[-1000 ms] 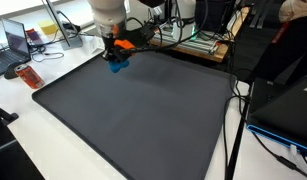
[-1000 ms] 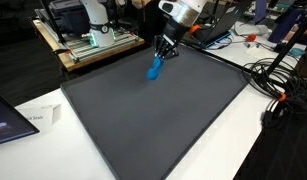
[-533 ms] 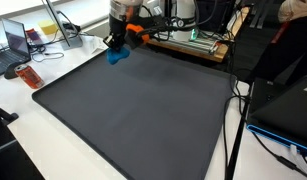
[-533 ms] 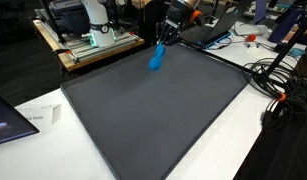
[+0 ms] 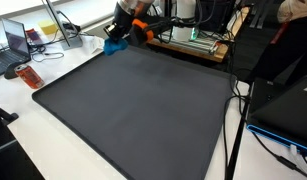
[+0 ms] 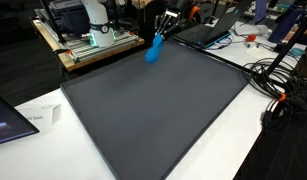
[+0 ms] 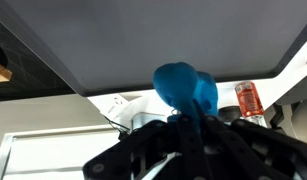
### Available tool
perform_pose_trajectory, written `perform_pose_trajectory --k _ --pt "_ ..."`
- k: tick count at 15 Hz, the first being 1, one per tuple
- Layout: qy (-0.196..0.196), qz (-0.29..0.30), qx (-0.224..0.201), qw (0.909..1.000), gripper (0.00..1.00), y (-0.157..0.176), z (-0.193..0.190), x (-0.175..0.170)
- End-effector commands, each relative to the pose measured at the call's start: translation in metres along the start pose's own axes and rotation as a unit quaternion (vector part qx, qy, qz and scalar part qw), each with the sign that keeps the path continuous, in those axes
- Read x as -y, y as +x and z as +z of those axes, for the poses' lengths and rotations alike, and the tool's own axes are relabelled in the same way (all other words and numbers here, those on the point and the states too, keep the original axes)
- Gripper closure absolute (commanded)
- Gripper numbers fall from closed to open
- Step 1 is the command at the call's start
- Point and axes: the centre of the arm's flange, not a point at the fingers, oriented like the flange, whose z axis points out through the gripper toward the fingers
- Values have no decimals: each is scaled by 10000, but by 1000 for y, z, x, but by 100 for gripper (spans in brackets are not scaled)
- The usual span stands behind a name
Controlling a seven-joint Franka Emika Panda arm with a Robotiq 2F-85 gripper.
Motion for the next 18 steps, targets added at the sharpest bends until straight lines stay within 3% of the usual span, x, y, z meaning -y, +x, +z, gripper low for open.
perform_pose_trajectory --k 1,5,8,18 --pt "170 218 -462 9985 99 8 -18 -17" --pt "309 512 -1093 9922 99 9 -35 -24" --pt "467 795 -1637 9822 99 10 -47 -27" --pt "1135 1399 -3007 9366 99 14 -68 -29"
